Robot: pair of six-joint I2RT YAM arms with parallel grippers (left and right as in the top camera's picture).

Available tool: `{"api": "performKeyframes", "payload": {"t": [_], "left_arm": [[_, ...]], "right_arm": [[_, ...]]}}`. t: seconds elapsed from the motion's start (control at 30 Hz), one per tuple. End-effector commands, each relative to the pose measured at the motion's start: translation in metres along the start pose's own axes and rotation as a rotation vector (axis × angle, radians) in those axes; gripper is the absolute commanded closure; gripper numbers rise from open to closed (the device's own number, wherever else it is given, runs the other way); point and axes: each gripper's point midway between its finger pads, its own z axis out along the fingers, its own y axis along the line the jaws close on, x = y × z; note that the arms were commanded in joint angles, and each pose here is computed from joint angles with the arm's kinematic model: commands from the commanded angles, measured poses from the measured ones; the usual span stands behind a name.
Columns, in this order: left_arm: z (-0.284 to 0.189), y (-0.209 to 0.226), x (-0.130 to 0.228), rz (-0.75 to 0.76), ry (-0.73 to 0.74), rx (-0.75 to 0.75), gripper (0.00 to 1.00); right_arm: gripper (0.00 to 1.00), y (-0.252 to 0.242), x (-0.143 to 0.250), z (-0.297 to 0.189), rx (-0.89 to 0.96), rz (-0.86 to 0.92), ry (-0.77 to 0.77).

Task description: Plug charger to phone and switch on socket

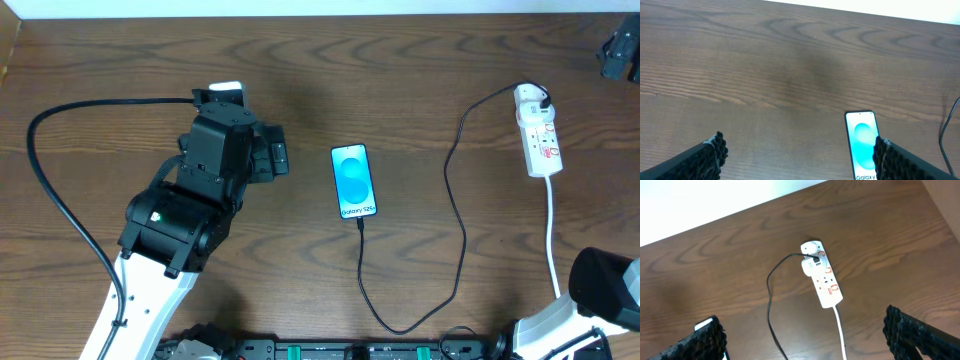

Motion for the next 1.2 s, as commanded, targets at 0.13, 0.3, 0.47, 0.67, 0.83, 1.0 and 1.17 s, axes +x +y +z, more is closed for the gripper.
{"api": "performKeyframes", "payload": {"t": [0.13,0.3,0.47,0.67,0.83,1.0,1.17], "left_arm": [[-0.001,0.003,-0.003,0.009,-0.008,-0.014,0.05],[-0.001,0.003,-0.003,0.009,-0.008,-0.015,0.05],[-0.001,0.003,-0.003,0.009,-0.008,-0.015,0.05],[-0.003,0.007,0.006,0.017,0.011,-0.024,0.05],[-0.006,0.021,0.029,0.027,0.037,-0.056,0.05],[-0.009,0.033,0.055,0.012,-0.011,-0.041,0.05],[-0.012,0.035,0.060,-0.034,-0.128,0.009,0.05]], "right_arm": [[0.01,0.001,0.000,-0.003,0.002,0.013,-0.008],[0.01,0.001,0.000,-0.003,0.002,0.013,-0.007],[0.01,0.001,0.000,-0.003,0.002,0.013,-0.008],[0.01,0.001,0.000,-0.003,0.002,0.013,-0.007],[0.01,0.001,0.000,-0.003,0.002,0.013,-0.008],[0.01,0.001,0.000,-0.003,0.002,0.013,-0.008],[0.01,0.001,0.000,-0.003,0.002,0.013,-0.008]]}}
